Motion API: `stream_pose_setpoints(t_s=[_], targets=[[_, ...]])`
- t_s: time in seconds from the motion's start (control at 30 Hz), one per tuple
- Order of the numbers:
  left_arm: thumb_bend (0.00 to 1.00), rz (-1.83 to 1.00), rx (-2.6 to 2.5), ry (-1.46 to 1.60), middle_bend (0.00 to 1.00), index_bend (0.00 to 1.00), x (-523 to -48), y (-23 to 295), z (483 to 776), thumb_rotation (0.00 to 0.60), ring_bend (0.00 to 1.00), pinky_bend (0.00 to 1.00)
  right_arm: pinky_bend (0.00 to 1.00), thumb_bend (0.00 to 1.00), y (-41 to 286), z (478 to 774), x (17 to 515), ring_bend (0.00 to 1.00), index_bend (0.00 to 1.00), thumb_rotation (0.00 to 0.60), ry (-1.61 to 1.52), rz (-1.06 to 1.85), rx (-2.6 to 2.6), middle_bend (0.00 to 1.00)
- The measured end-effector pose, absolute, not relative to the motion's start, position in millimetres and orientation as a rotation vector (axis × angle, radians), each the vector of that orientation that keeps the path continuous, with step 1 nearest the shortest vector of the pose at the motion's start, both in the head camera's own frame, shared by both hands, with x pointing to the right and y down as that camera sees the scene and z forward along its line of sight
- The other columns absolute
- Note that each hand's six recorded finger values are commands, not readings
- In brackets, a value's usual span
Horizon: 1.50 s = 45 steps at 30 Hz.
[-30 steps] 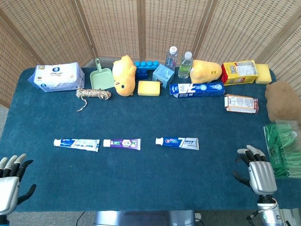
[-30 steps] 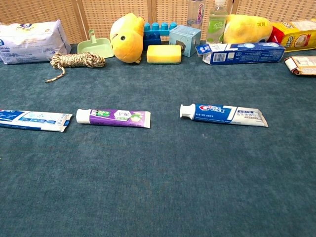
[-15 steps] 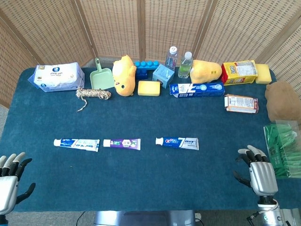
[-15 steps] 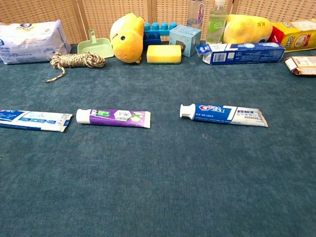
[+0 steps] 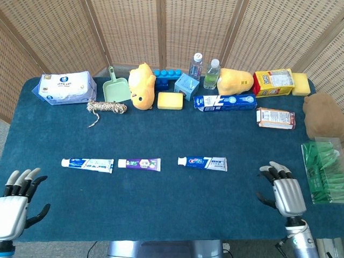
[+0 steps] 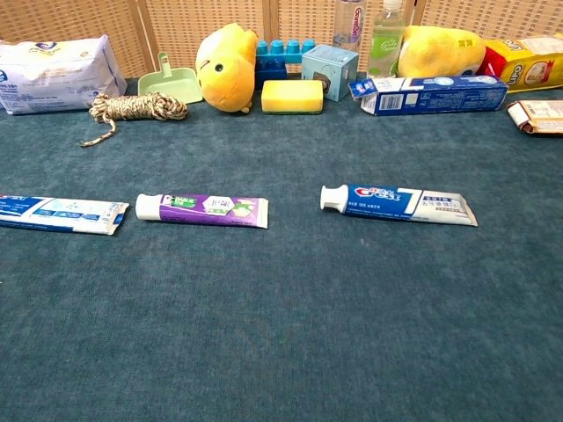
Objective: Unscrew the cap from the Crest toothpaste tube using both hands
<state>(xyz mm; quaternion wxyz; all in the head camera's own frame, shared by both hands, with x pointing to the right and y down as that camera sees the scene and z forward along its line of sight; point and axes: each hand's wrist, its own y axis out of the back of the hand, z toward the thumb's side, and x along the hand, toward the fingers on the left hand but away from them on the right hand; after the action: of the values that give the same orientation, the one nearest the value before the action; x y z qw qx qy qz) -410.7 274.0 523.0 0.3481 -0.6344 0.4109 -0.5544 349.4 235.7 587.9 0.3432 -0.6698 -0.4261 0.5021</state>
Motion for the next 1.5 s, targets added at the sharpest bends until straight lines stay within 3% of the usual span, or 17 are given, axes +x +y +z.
stream_pose_setpoints(t_s=[0.67,1.5], targets=[[0.24,-1.338,-1.717,0.989,0.12,0.20,-381.0,235.0,535.2,0.600,0.11,0.00,0.21,0.21,189.6,630.9,259.6,0.16,0.37,0.600,-0.940,1.315,-1.827,0.28],[0.24,-1.347,-1.738,0.971,0.12,0.20,-380.3,227.6,546.4,0.600,0.11,0.00,0.21,0.20,161.7,683.4,201.8,0.14,0.33,0.600,-0.774,1.474,-1.823,0.25]])
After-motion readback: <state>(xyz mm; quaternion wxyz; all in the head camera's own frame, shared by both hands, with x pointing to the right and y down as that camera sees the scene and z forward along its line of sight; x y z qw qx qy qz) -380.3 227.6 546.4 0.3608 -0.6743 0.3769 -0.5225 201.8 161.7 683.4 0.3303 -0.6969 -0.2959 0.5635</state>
